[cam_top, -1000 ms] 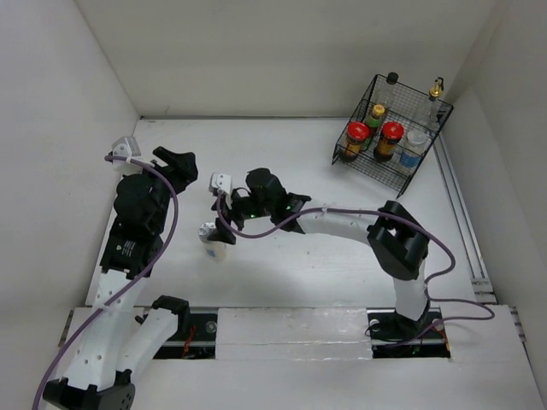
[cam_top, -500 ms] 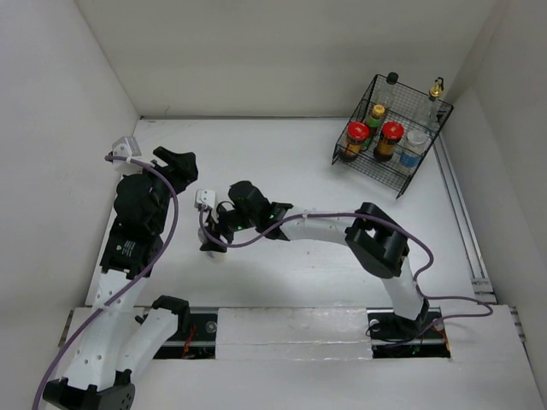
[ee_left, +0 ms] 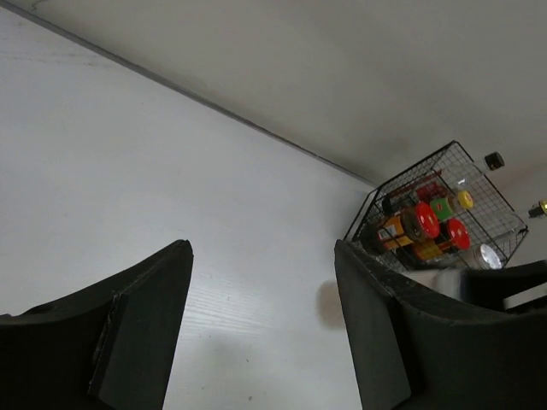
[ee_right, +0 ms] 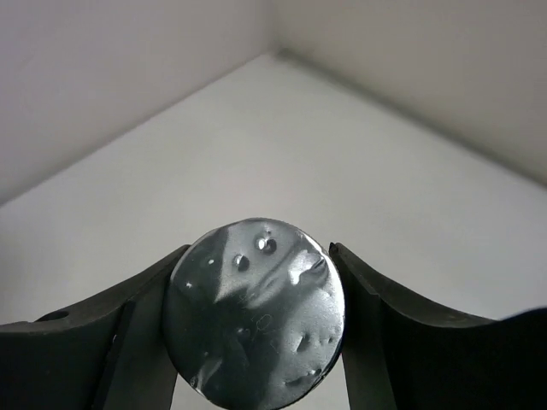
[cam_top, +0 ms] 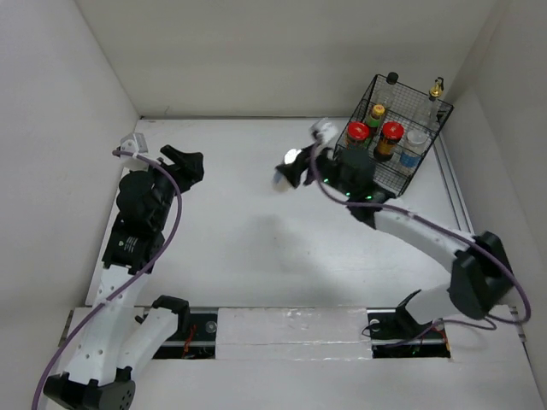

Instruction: Organize the condiment bottles

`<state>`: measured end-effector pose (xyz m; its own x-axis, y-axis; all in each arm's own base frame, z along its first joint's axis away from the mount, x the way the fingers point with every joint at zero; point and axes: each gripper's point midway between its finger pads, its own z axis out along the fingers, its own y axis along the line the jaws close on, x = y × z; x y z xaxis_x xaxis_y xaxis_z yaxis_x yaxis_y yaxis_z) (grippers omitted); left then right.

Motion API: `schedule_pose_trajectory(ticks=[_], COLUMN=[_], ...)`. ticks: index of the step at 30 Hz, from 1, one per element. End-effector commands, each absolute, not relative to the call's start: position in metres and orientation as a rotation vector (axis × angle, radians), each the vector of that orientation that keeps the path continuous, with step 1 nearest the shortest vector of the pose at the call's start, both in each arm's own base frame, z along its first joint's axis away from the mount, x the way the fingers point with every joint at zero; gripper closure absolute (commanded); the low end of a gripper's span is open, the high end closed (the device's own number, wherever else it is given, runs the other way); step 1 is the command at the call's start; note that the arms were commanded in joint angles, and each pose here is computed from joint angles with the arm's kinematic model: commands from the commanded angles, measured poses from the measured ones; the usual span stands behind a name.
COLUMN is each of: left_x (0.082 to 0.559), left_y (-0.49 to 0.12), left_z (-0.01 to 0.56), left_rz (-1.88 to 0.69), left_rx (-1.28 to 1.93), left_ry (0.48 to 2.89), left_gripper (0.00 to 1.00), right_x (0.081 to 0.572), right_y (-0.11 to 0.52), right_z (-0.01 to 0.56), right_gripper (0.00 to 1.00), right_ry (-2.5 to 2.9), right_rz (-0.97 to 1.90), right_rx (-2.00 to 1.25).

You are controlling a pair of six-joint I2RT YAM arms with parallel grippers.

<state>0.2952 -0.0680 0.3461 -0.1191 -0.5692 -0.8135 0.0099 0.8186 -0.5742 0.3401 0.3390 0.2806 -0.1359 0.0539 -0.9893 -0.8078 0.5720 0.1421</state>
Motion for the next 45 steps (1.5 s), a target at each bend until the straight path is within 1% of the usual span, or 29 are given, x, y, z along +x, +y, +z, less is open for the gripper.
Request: schedule_pose_trajectory(ticks=[1, 4, 6, 8, 9, 12, 14, 19, 22, 23, 24, 29, 36, 38, 41, 42, 45], left_x=[0.302, 0.305, 0.303, 0.303, 0.303, 0.304, 0.302, 0.304, 0.303, 0.303, 0.303, 0.305, 0.305, 0.304, 0.304, 0.304, 0.304], left_y=[-0.088, -0.096, -0.101, -0.103, -0.106, -0.11, -0.113, -0.115, -0.117, -0.117, -0.117, -0.118, -0.118, -0.12, -0.12, -0.12, -0.12], left_z=[0.354, 0.35, 0.352, 0.355, 0.353, 0.352, 0.352, 0.351, 0.351, 0.351, 0.351, 0.348, 0.35, 0.351, 0.351, 0.351, 0.351], left_rz=[-0.598, -0.627, -0.645, -0.659, -0.666, -0.678, -0.687, -0.694, -0.702, -0.702, -0.702, -0.707, -0.702, -0.709, -0.709, -0.709, -0.709], left_rx=[-0.333, -0.305, -0.275, -0.262, -0.241, -0.213, -0.189, -0.182, -0.175, -0.175, -0.175, -0.17, -0.16, -0.153, -0.153, -0.153, -0.153], left_ry=[1.635, 1.657, 1.655, 1.647, 1.651, 1.657, 1.661, 1.662, 1.664, 1.664, 1.664, 1.675, 1.666, 1.667, 1.667, 1.667, 1.667], left_gripper=[0.37, 0.36, 0.36, 0.36, 0.35, 0.35, 0.33, 0.31, 0.31, 0.29, 0.29, 0.28, 0.26, 0.26, 0.25, 0.25, 0.23], right_x=[0.382, 0.394, 0.408, 0.415, 0.42, 0.433, 0.442, 0.464, 0.476, 0.479, 0.484, 0.5, 0.516, 0.517, 0.521, 0.52, 0.521], right_y=[0.236, 0.171, 0.125, 0.1, 0.077, 0.052, 0.031, 0.007, 0.009, 0.009, 0.009, 0.007, 0.019, 0.025, 0.031, 0.031, 0.035], right_z=[0.362, 0.375, 0.369, 0.369, 0.367, 0.357, 0.362, 0.338, 0.326, 0.322, 0.31, 0.281, 0.265, 0.256, 0.244, 0.241, 0.232], right_gripper=[0.58, 0.58, 0.58, 0.58, 0.58, 0.59, 0.59, 0.6, 0.6, 0.6, 0.6, 0.6, 0.6, 0.57, 0.44, 0.37, 0.27], right_ry=[1.381, 1.381, 1.409, 1.407, 1.412, 1.432, 1.424, 1.472, 1.508, 1.511, 1.538, 1.582, 1.611, 1.635, 1.665, 1.676, 1.698], right_rz=[0.562, 0.418, 0.32, 0.278, 0.242, 0.212, 0.18, 0.156, 0.181, 0.181, 0.179, 0.162, 0.137, 0.143, 0.15, 0.149, 0.145], right_rx=[-0.25, -0.104, -0.01, 0.042, 0.091, 0.149, 0.173, 0.207, 0.178, 0.179, 0.182, 0.187, 0.159, 0.151, 0.143, 0.143, 0.143])
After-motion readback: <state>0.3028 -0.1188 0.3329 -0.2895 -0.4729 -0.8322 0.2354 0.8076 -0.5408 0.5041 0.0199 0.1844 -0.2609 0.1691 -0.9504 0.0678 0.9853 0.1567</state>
